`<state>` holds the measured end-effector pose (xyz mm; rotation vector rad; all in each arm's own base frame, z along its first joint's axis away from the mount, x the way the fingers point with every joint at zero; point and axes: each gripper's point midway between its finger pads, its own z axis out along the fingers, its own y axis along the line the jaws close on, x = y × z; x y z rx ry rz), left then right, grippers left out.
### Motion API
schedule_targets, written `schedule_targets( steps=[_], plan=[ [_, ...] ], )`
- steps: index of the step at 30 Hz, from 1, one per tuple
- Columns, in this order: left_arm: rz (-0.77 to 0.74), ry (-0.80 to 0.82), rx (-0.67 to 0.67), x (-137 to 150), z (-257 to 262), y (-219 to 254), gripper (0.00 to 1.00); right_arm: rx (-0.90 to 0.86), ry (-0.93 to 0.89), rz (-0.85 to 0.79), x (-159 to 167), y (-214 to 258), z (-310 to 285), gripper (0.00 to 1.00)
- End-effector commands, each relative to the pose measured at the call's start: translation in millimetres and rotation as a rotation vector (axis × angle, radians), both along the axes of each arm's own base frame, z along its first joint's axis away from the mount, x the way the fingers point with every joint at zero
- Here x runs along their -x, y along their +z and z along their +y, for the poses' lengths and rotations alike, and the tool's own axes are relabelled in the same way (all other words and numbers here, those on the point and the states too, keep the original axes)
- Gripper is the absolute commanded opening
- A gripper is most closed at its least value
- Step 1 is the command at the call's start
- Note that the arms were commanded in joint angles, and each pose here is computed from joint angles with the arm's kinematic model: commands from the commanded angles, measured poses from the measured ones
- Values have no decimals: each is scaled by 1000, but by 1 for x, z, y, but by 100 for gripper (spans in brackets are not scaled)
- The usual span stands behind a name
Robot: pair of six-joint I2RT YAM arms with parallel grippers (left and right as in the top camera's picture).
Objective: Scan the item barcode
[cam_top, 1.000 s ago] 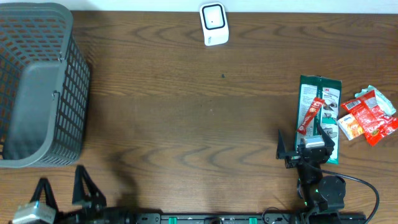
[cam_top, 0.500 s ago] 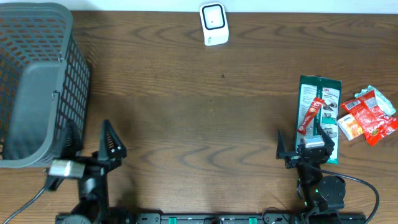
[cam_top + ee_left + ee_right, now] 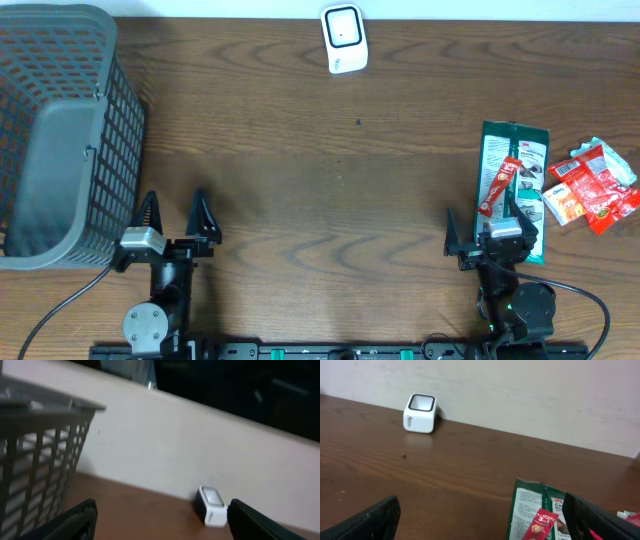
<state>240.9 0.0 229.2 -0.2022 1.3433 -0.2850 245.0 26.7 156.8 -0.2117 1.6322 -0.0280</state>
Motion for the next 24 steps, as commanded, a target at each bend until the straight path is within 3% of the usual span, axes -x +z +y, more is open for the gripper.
schedule_targets(
  steps=[1, 7, 15, 24],
  plan=[
    [50, -32, 1, -2, -5, -14, 84, 14, 9, -2, 0, 0, 2, 99],
    [218, -56, -115, -5, -13, -56, 84, 14, 9, -2, 0, 0, 2, 99],
    [267, -123, -298, -3, -26, -74, 84, 14, 9, -2, 0, 0, 2, 99],
    [314, -128, -360, -1, -26, -87, 84, 14, 9, -2, 0, 0, 2, 99]
  ],
)
